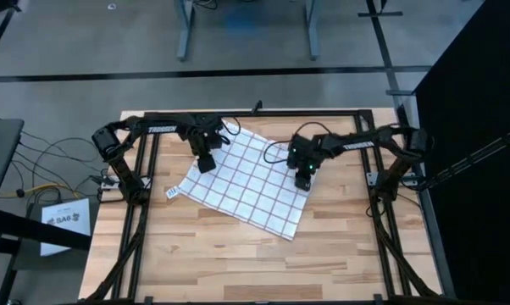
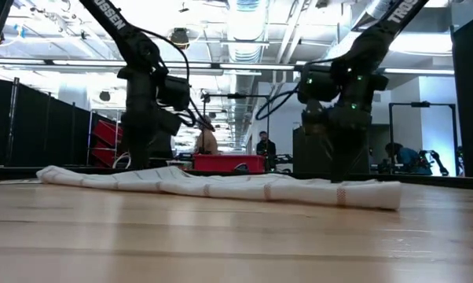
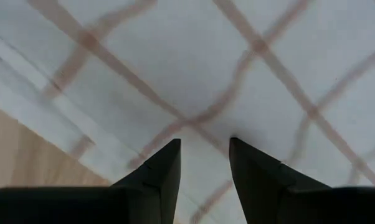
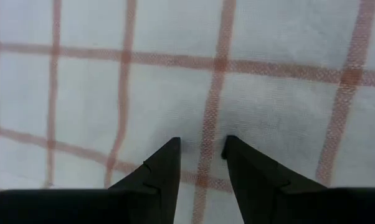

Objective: Roll towel
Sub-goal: Fold the towel

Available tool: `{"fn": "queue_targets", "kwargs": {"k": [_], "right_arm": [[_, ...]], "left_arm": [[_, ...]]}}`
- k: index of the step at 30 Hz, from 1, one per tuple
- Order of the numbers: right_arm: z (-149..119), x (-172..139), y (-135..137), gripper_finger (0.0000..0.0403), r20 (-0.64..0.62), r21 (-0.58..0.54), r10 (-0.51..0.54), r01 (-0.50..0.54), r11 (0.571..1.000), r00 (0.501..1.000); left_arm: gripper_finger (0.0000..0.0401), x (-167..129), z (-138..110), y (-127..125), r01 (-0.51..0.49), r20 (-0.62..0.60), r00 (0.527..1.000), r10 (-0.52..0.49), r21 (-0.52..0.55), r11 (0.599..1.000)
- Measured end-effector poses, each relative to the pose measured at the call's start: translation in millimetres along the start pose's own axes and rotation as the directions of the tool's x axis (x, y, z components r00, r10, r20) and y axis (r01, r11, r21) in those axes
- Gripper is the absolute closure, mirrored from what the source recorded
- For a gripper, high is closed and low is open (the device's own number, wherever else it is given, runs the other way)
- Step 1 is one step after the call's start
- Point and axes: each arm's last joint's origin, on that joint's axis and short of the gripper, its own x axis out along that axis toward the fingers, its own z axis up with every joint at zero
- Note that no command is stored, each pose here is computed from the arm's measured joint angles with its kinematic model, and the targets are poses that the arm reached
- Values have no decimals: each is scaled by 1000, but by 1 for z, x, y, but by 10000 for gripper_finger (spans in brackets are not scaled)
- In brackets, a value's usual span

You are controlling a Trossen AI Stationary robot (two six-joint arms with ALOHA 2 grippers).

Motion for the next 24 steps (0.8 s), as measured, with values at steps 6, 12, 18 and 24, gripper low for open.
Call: {"fn": "queue_targets", "kwargs": {"k": [6, 12, 18, 24], "right_arm": [[-9, 8, 3, 285, -4, 29, -15, 15, 999, 1000], [-16, 10, 2, 285, -43, 34, -13, 14, 999, 999], [-17, 8, 1, 285, -47, 21, -15, 16, 1000, 999], [-17, 8, -1, 285, -45, 22, -15, 16, 1000, 999]], "left_arm": [[281, 13, -5, 2, -76, 40, 996, 74, 29, 997], [281, 23, -23, 8, -53, -13, 999, 53, -15, 998], [282, 19, -35, 19, -49, -43, 998, 45, -92, 995], [282, 11, -39, 25, -67, -19, 998, 65, -151, 986]]}}
